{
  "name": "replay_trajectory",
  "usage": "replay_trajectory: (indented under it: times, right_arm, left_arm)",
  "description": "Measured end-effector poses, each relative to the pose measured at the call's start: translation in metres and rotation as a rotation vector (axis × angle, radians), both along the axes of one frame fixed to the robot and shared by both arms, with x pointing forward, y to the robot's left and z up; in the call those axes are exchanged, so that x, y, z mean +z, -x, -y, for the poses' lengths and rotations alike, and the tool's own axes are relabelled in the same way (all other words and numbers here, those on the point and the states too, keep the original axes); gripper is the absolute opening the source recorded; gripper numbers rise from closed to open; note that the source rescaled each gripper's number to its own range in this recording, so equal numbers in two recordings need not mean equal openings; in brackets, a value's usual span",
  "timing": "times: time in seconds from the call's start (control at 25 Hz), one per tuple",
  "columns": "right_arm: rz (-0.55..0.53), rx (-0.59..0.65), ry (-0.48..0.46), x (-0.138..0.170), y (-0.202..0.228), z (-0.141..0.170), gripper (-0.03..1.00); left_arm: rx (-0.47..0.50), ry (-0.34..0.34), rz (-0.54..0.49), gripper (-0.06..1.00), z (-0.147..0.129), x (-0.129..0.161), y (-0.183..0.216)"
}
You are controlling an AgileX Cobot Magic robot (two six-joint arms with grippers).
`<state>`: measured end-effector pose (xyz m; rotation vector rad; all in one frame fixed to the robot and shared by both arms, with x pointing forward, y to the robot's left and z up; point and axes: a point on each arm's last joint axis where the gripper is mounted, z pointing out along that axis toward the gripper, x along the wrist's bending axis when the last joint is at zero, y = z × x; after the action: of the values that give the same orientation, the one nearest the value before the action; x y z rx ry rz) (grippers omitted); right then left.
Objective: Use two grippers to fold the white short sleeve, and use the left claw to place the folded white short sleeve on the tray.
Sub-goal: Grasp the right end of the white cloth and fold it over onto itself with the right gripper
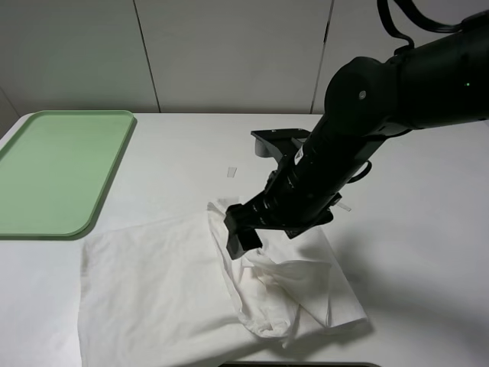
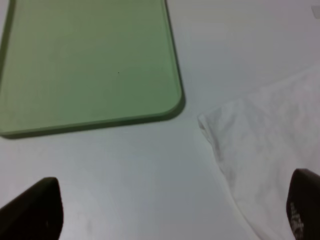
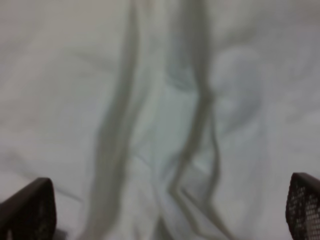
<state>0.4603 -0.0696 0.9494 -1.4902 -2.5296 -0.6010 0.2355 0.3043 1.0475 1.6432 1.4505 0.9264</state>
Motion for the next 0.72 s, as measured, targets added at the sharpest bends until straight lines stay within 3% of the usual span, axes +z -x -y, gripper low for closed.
replay_trajectory:
  times: [0.2,0.48,0.72]
  right_arm:
    - [-0.084,-0.012,0.119,-0.005,-0.003,0.021,1.00]
    - [-0.169,-0.061,0.191,-0.035,0.000,0.046,1.00]
    - [-0.250,-0.095,0.131,-0.039,0.014,0.036,1.00]
  left_arm:
    - [0.000,0.000,0.000,0.88,0.000,0.000,0.000]
    - [0.000,0.000,0.000,0.88,0.000,0.000,0.000]
    - [0.000,0.000,0.000,0.88,0.000,0.000,0.000]
